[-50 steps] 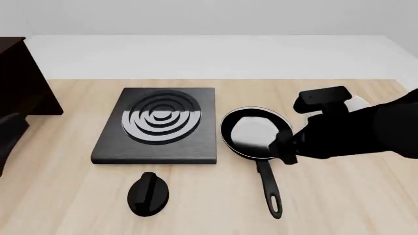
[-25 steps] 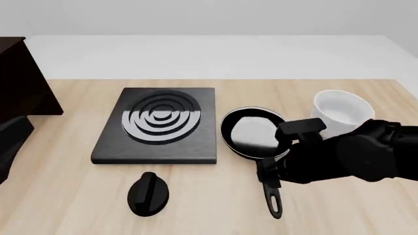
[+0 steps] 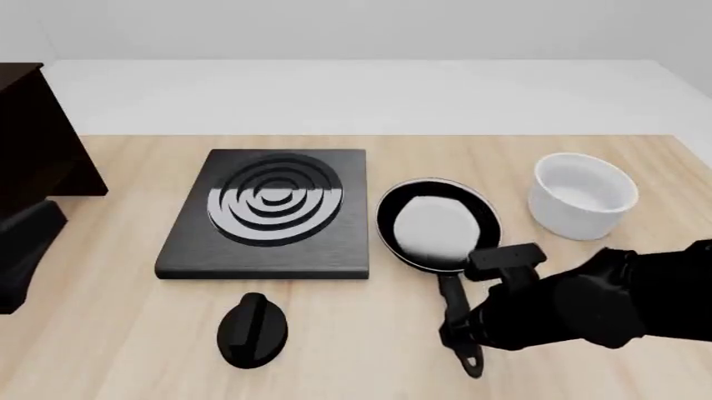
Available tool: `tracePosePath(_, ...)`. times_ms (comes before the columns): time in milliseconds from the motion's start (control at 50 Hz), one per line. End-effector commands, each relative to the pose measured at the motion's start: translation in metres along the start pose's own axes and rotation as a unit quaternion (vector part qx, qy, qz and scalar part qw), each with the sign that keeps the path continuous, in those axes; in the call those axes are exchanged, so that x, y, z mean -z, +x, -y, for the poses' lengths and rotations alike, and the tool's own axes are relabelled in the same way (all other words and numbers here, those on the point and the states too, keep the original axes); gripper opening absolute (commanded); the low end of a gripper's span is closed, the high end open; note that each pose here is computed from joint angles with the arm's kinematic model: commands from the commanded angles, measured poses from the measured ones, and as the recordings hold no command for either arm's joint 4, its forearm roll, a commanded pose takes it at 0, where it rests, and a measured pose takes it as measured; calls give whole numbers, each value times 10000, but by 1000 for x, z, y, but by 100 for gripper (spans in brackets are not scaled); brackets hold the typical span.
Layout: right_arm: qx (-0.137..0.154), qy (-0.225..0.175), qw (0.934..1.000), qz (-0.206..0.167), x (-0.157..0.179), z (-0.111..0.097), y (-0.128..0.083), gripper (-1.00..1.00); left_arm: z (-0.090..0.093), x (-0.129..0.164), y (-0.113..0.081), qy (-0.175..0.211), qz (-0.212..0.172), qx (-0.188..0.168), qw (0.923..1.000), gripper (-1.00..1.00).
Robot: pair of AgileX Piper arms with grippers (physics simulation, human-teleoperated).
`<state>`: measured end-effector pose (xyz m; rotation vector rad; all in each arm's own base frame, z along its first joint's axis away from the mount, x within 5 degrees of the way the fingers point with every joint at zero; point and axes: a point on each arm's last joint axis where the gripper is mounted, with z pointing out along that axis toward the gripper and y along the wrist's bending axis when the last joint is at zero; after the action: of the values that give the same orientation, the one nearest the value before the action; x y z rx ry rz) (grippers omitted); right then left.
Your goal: Put the frying pan on the cabinet shelf.
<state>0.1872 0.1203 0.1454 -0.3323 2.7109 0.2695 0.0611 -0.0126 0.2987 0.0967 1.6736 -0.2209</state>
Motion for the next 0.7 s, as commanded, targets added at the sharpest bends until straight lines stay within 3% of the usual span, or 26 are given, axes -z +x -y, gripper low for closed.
tracePosePath(20,-89,96,9998,-150,-17,7,10,100,0,-2,2,14,-45,-10,10000,100)
tracePosePath(120,-175,39,9997,-153,-17,2,15,100,0,-4,6,-2,-64,-15,10000,100)
tracePosePath(140,-229,27,9996,-130,-15,2,15,-100,-1,-4,6,-1,-65,-16,10000,100)
tracePosePath(320,-397,152,9991,39,2,18,10,-100,0,-4,7,18,-74,-28,10000,100)
tracePosePath(520,-442,138,9986,260,33,22,9,-100,0,-4,8,32,-69,-34,10000,100)
tracePosePath(620,-457,224,9974,505,59,31,4,-100,0,-4,6,50,-64,-44,10000,100)
tracePosePath(640,-274,305,9974,597,66,37,0,-100,0,-4,7,56,-64,-42,10000,100)
tracePosePath(700,-379,395,9952,811,80,44,-4,-100,1,-4,7,86,-64,-67,9999,100)
